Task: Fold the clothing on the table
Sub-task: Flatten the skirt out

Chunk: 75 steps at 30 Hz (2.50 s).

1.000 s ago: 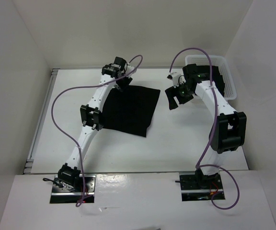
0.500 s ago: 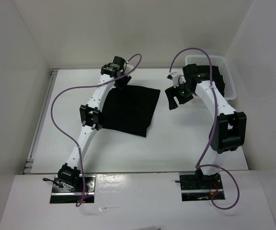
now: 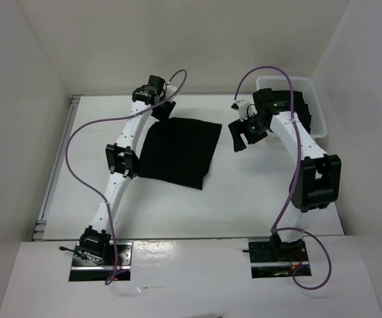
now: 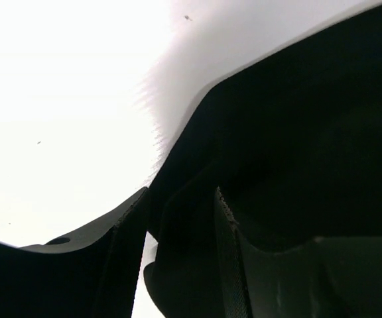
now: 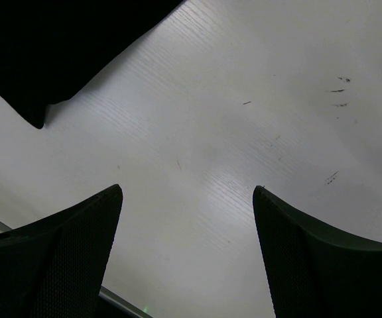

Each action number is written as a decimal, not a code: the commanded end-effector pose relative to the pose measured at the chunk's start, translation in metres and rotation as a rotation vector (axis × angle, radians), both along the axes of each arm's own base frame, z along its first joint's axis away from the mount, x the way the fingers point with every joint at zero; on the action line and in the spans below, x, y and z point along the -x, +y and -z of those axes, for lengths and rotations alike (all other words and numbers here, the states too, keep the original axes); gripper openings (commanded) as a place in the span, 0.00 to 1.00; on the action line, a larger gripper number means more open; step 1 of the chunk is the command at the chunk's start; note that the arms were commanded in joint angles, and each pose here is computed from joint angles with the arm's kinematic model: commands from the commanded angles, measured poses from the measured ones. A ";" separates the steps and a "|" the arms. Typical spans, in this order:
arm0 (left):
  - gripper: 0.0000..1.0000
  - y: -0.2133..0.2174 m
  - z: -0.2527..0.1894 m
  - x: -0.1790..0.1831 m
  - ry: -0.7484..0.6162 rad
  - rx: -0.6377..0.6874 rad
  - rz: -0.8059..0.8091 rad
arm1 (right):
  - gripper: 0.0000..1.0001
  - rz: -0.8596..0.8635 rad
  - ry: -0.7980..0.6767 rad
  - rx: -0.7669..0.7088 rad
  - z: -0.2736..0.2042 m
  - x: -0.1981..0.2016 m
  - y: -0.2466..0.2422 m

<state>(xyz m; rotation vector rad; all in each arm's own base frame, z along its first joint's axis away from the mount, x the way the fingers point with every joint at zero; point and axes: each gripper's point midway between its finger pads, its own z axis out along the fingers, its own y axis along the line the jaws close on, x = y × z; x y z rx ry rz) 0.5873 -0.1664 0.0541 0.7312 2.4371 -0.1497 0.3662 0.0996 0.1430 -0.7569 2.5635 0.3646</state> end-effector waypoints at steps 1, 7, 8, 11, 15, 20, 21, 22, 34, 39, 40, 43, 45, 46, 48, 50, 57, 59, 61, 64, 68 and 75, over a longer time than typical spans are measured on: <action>0.51 -0.001 -0.019 -0.011 -0.063 0.024 -0.024 | 0.83 -0.006 -0.013 -0.018 -0.008 -0.003 0.002; 0.52 -0.001 0.008 -0.004 -0.011 -0.014 -0.020 | 0.83 -0.006 -0.004 -0.017 -0.007 -0.001 0.001; 0.52 0.000 0.016 -0.002 0.009 -0.020 -0.020 | 0.83 -0.006 -0.004 -0.017 -0.007 -0.001 0.001; 0.52 -0.001 0.028 0.000 0.029 -0.020 -0.005 | 0.83 -0.006 0.005 -0.015 -0.004 -0.002 0.001; 0.52 -0.008 0.037 0.011 0.071 -0.016 0.024 | 0.83 -0.006 -0.004 -0.017 -0.007 -0.004 0.002; 0.42 -0.007 0.045 0.017 0.100 -0.024 0.049 | 0.82 -0.006 -0.004 -0.017 -0.007 -0.004 0.002; 0.35 -0.009 0.045 0.017 0.102 -0.017 0.053 | 0.82 -0.006 -0.004 -0.017 -0.007 -0.004 0.002; 0.31 -0.009 0.039 0.017 0.093 -0.014 0.053 | 0.82 -0.006 -0.004 -0.017 -0.007 -0.004 0.002; 0.03 -0.012 -0.045 0.004 -0.051 0.060 0.032 | 0.82 -0.006 -0.004 -0.017 -0.008 0.001 0.001; 0.03 -0.001 -0.075 -0.003 -0.113 0.073 0.003 | 0.82 -0.010 0.007 -0.023 -0.005 0.004 0.002; 0.03 0.006 -0.081 -0.005 -0.126 0.068 -0.012 | 0.82 -0.010 0.007 -0.023 -0.005 0.004 0.002; 0.03 0.017 -0.087 -0.009 -0.149 0.048 -0.052 | 0.82 -0.013 0.008 -0.032 -0.006 0.004 0.004; 0.03 0.020 -0.094 -0.012 -0.171 0.036 -0.065 | 0.82 -0.014 -0.001 -0.033 -0.008 0.002 0.004; 0.03 0.025 -0.094 -0.013 -0.176 0.017 -0.082 | 0.82 -0.014 -0.001 -0.033 -0.008 0.002 0.004; 0.03 0.029 -0.096 -0.016 -0.192 0.000 -0.098 | 0.82 -0.014 -0.001 -0.033 -0.008 0.002 0.004; 0.05 0.043 -0.091 -0.021 -0.198 -0.035 -0.152 | 0.82 -0.014 -0.001 -0.033 -0.008 0.002 0.004; 0.76 0.077 -0.079 -0.027 -0.216 -0.172 -0.317 | 0.82 -0.014 -0.001 -0.033 -0.008 0.002 0.004; 0.89 0.088 -0.079 -0.028 -0.219 -0.186 -0.355 | 0.82 -0.014 -0.001 -0.033 -0.008 0.002 0.004; 0.96 0.093 -0.078 -0.029 -0.212 -0.161 -0.365 | 0.82 -0.018 -0.010 -0.043 -0.012 0.000 0.006; 1.00 0.100 -0.063 -0.022 -0.139 -0.116 -0.372 | 0.82 -0.021 -0.002 -0.050 -0.012 0.000 0.007; 1.00 0.103 -0.041 -0.010 -0.034 -0.050 -0.334 | 0.82 -0.029 0.000 -0.068 -0.013 -0.005 0.011; 1.00 0.068 -0.058 0.013 0.061 0.173 -0.153 | 0.78 -0.047 -0.006 -0.159 -0.024 -0.039 0.041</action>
